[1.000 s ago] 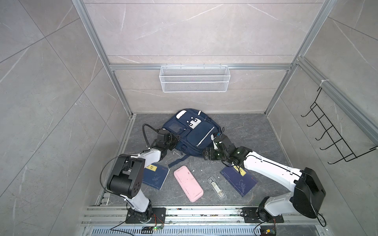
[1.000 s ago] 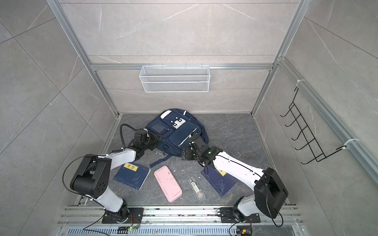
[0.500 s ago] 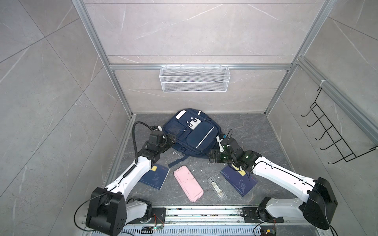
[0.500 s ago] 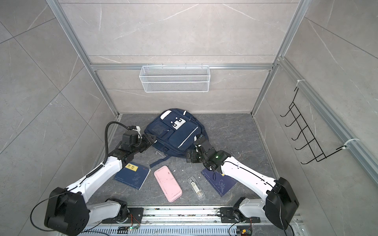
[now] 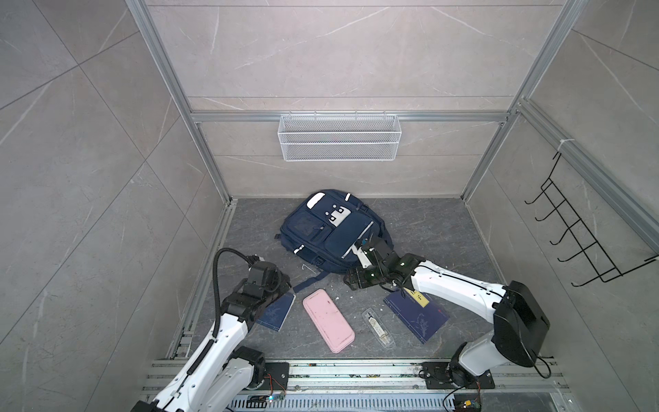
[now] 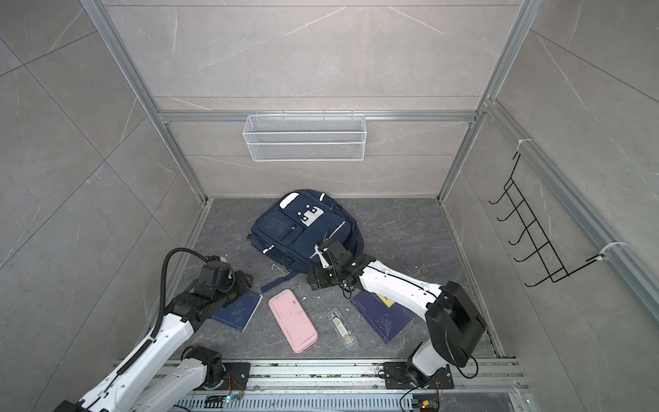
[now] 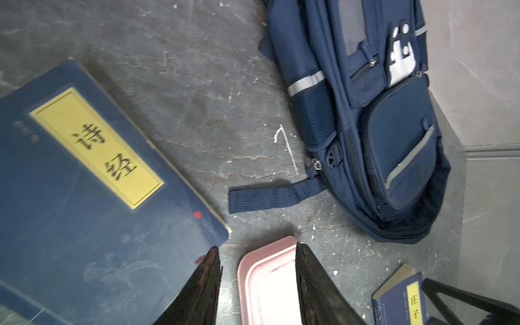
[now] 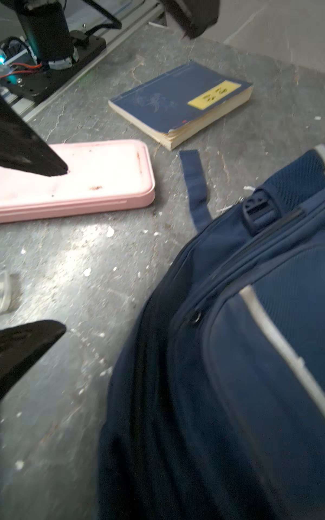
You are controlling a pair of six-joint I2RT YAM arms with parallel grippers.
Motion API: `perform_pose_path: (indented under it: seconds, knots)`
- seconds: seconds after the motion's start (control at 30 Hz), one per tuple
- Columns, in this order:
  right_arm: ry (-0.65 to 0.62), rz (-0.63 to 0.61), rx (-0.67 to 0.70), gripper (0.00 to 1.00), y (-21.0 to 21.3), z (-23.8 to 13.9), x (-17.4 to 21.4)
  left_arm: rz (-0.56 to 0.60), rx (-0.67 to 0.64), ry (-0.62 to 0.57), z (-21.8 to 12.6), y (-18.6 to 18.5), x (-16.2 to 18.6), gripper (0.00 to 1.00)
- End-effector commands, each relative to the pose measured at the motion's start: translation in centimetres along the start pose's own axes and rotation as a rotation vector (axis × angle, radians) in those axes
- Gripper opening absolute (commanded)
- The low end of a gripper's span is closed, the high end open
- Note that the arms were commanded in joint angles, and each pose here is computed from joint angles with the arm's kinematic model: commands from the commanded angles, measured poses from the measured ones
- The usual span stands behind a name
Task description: Pack the student bag
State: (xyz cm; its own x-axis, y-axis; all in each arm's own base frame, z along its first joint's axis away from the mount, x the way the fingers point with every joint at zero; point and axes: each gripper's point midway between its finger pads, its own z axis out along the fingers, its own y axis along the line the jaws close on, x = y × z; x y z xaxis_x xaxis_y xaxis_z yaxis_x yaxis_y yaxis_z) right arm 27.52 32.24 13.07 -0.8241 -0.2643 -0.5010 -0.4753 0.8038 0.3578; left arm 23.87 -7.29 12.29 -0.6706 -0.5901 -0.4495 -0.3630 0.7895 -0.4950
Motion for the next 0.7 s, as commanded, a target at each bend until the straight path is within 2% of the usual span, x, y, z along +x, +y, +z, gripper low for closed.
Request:
perform_pose_path:
  seconds: [0.0, 0.13, 0.27, 0.37, 0.53, 0.67]
  knots:
    - [0.011, -0.076, -0.071, 0.82, 3.0, 0.7, -1.6, -0.048, -0.074, 0.005, -0.8, 2.6, 1.2, 0.46]
    - [0.054, -0.125, -0.152, 0.80, 7.1, 3.5, -2.3, -0.119, -0.097, 0.005, -0.9, 4.8, 2.7, 0.48]
    - [0.129, -0.186, -0.195, 0.78, 10.9, 6.6, -2.0, -0.150, -0.184, -0.051, -2.0, 7.4, 2.7, 0.51]
    - [0.177, -0.245, -0.201, 0.77, 13.2, 8.8, -1.7, -0.193, -0.238, -0.073, -2.6, 8.8, 2.9, 0.57]
    - [0.236, -0.292, -0.199, 0.75, 14.8, 11.8, -2.5, -0.228, -0.301, -0.062, -2.3, 10.0, 3.4, 0.64]
    - [0.284, -0.324, -0.177, 0.74, 15.1, 14.0, -2.3, -0.257, -0.320, -0.033, -1.5, 10.7, 4.4, 0.65]
